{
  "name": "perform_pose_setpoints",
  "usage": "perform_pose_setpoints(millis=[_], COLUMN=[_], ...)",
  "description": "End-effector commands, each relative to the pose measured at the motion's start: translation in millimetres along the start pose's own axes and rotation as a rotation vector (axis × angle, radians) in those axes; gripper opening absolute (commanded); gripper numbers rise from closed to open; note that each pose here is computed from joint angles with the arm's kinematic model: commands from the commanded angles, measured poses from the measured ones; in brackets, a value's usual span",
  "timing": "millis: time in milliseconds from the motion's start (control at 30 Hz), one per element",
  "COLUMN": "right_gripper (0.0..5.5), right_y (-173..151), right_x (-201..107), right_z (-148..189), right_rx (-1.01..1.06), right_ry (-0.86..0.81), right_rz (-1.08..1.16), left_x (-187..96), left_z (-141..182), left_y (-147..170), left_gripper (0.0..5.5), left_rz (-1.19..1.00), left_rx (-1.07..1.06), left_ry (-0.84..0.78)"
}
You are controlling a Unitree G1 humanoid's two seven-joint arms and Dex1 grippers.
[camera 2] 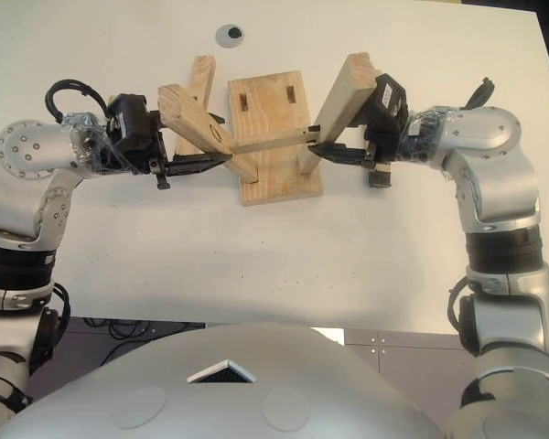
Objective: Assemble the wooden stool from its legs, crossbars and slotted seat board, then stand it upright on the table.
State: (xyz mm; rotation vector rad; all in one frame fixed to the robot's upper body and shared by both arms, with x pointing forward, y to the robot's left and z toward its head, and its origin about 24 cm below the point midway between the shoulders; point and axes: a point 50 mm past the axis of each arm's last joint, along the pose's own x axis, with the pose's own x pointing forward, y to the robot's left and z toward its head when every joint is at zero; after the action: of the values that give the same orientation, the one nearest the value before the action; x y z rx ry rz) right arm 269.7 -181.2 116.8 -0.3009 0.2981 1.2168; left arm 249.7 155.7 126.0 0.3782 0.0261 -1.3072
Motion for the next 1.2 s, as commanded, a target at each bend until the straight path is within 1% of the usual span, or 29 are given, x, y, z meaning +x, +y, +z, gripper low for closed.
perform_pose_setpoints(millis=[33,167,267,400,567,667,767,867,1033,1100,1200], right_gripper=[2.17,2.17,2.17,2.17,2.17,2.17,2.17,2.96,3.85,4.22,4.29], right_y=[23,26,26,27,34,35,31,24,13,0,-23], right_x=[24,28,29,35,46,44,40,35,15,-3,-43], right_z=[-22,-21,-27,-40,-43,-42,-40,-35,-32,-27,2], right_rx=[-0.002,0.043,0.076,0.132,0.159,0.160,0.164,0.188,0.178,0.133,0.006], right_ry=[0.215,0.151,0.136,0.135,0.114,0.091,0.068,0.037,0.064,0.083,0.104], right_rz=[0.130,0.190,0.199,0.188,0.215,0.214,0.181,0.148,0.097,0.023,-0.022], left_x=[28,35,35,37,42,36,29,24,22,23,22], left_z=[-8,7,14,19,11,0,-4,-6,-6,-4,-5], left_y=[-21,-20,-17,-15,-17,-15,-12,-9,-9,-9,-9], left_gripper=[2.02,2.03,2.03,2.03,2.03,2.03,2.03,2.03,2.03,2.03,2.03], left_rz=[-0.145,-0.253,-0.340,-0.397,-0.428,-0.398,-0.366,-0.342,-0.354,-0.350,-0.339], left_rx=[0.112,0.118,0.110,0.104,0.093,0.059,0.016,0.011,0.016,0.015,0.004], left_ry=[0.140,0.144,0.181,0.223,0.272,0.310,0.317,0.337,0.358,0.354,0.350])
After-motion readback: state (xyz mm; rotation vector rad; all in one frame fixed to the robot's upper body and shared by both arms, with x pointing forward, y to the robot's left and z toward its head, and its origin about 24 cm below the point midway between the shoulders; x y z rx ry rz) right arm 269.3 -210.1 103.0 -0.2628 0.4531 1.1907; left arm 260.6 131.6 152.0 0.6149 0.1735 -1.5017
